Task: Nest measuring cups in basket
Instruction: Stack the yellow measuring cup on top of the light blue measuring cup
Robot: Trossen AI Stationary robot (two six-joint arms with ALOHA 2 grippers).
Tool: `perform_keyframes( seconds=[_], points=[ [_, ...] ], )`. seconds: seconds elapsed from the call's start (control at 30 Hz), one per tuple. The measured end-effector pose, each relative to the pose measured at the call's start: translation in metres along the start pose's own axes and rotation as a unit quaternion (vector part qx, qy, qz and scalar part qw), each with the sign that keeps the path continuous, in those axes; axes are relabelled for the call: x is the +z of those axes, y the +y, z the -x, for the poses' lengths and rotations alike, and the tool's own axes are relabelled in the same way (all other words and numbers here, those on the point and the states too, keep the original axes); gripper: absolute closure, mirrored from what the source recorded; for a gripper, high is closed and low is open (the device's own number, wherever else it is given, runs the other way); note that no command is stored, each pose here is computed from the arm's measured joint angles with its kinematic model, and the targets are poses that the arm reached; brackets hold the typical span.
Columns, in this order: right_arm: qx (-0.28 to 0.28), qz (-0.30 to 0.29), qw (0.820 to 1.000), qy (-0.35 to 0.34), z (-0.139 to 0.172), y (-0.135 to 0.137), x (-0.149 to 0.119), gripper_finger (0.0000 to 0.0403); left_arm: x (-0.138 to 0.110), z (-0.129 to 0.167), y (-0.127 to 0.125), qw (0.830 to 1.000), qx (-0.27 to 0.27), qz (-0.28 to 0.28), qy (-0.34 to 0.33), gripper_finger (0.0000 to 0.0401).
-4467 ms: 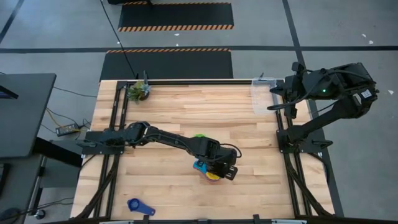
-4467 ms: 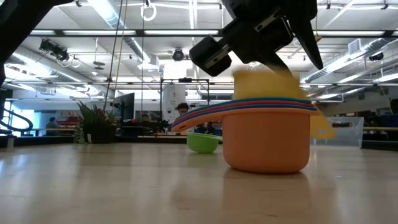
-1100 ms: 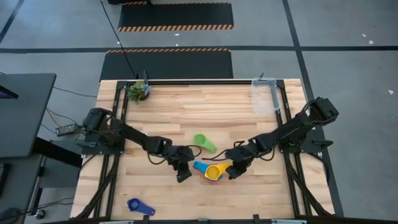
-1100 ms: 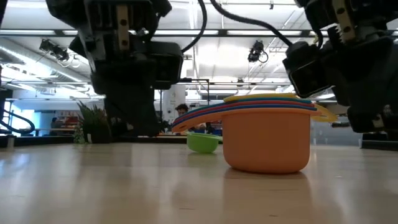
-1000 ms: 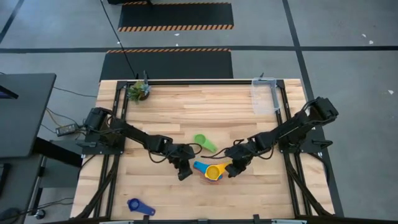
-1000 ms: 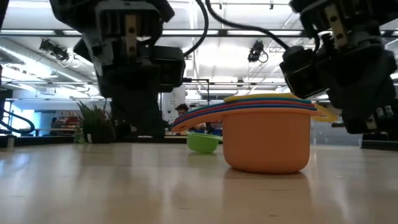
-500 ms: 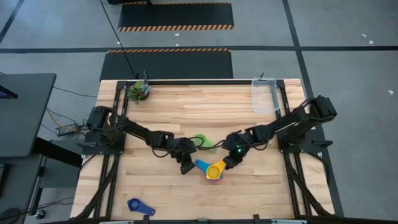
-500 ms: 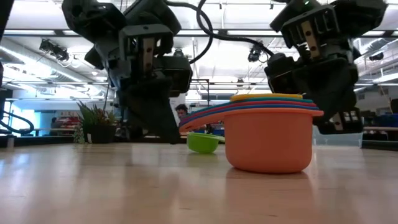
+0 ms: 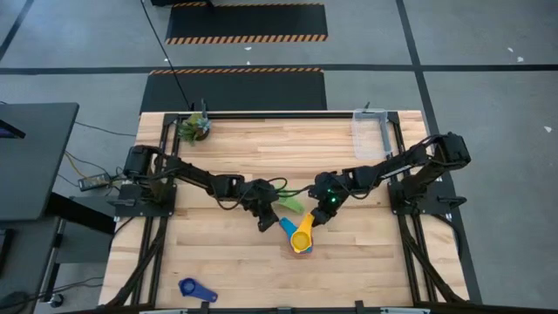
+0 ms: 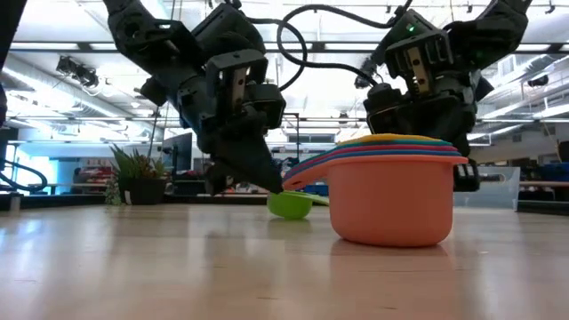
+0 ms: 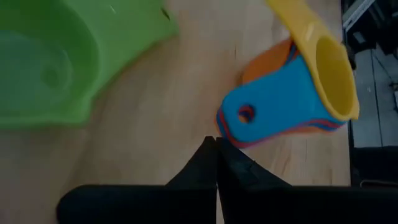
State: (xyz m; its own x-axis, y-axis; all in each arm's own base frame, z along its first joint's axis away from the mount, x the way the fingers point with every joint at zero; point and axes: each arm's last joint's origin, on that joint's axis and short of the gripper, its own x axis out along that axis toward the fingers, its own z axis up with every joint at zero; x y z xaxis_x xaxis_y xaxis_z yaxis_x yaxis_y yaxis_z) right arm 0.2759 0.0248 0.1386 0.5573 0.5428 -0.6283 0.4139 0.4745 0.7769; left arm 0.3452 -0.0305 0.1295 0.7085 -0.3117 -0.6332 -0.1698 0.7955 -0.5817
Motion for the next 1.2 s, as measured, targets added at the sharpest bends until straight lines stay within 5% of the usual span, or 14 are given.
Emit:
perform_keyframes(
  seconds=[0.27, 0.57, 0.9, 1.2],
  points=[
    [0.006, 0.014, 1.000, -0.005, 0.005, -0.004, 0.007, 0.0402, 0.007, 0.002, 0.003, 1.000, -0.019, -0.002, -0.011, 0.0399],
    [0.013, 0.020, 1.000, 0.004, 0.006, -0.004, 0.007, 0.0402, 0.006, 0.017, -0.013, 0.994, -0.076, 0.066, 0.040, 0.0399],
    [0.017, 0.042, 0.999, 0.006, 0.007, -0.005, 0.009, 0.0402, -0.024, 0.003, -0.033, 0.991, -0.039, 0.101, 0.079, 0.0399],
    [0.018, 0.048, 0.999, 0.005, 0.010, -0.008, 0.012, 0.0402, -0.004, -0.026, -0.020, 0.995, -0.009, 0.085, 0.050, 0.0399]
  ],
)
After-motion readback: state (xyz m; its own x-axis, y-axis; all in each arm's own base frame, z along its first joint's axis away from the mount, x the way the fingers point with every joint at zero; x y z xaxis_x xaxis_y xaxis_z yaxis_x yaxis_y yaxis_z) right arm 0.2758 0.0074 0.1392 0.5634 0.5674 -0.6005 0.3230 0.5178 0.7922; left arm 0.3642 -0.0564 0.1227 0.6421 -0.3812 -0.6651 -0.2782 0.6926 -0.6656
